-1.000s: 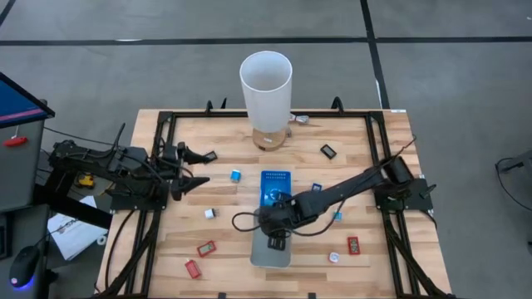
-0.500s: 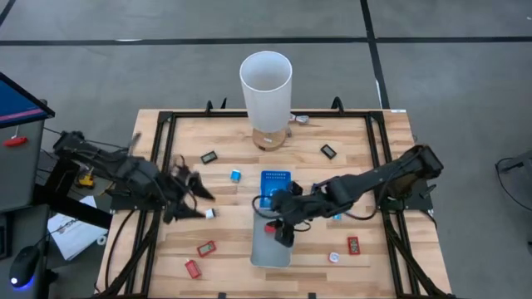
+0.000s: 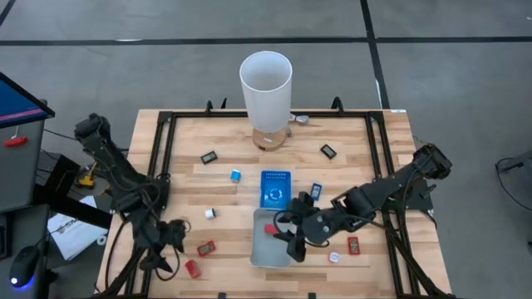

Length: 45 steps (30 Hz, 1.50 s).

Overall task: Pick & Place Office items
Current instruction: Put the red charger adapter into the gray bin

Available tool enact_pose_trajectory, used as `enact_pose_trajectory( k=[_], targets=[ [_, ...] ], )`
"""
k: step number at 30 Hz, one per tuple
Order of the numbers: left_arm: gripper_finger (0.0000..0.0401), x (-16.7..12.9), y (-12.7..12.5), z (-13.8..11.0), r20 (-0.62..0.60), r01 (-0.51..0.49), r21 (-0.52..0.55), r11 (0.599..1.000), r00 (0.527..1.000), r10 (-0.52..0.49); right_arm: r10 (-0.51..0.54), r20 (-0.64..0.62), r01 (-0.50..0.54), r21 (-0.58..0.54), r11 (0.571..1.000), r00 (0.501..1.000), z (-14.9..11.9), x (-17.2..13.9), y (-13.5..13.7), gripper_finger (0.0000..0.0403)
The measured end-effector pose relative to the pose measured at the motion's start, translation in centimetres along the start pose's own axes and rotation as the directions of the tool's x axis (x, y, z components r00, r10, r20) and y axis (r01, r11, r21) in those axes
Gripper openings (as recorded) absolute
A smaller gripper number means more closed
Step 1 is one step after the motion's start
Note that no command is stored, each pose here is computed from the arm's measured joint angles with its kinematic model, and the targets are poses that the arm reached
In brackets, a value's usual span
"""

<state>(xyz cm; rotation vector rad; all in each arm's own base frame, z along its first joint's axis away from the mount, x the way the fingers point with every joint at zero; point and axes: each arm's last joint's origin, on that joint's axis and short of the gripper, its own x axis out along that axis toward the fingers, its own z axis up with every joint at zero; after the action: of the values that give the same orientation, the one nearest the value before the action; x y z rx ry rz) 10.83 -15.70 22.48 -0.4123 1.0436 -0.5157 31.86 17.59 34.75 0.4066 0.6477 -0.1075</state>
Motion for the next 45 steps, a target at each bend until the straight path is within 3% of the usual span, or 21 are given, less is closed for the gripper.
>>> enact_pose_trajectory(
  k=[6, 14, 17, 27, 38, 45],
  targets=[
    [0.0351, 0.4, 1.4, -1.4, -0.139, -0.196, 0.059, 0.979, 0.969, 0.203, -0.029, 0.035, 0.028, 0.014, 1.000, 0.999, -0.5, -0.4, 0.6, 0.0214],
    [0.0345, 3.7, 2.1, -2.1, -0.237, -0.245, 0.341, 0.908, 0.912, 0.335, -0.029, 0.046, 0.026, 0.076, 0.997, 0.999, -0.8, -0.6, 0.8, 0.0214],
    [0.0329, 5.0, 1.9, -2.2, -0.241, -0.218, 0.410, 0.886, 0.911, 0.336, -0.020, 0.048, 0.015, 0.094, 0.995, 0.999, -1.1, -0.8, 1.2, 0.0214],
    [0.0275, 6.6, 0.9, -2.1, -0.133, -0.200, 0.458, 0.866, 0.948, 0.289, -0.010, 0.049, 0.004, 0.126, 0.992, 0.999, -1.9, -1.3, 2.0, 0.0214],
    [0.0265, 8.6, 0.9, -2.9, -0.092, -0.235, 0.565, 0.791, 0.935, 0.344, -0.027, 0.066, 0.018, 0.132, 0.991, 0.997, -1.8, -1.3, 1.9, 0.0214],
    [0.0254, 9.3, 0.7, -2.7, -0.051, -0.238, 0.574, 0.783, 0.945, 0.324, -0.028, 0.065, 0.020, 0.134, 0.991, 0.997, -1.8, -1.3, 1.9, 0.0214]
  ],
)
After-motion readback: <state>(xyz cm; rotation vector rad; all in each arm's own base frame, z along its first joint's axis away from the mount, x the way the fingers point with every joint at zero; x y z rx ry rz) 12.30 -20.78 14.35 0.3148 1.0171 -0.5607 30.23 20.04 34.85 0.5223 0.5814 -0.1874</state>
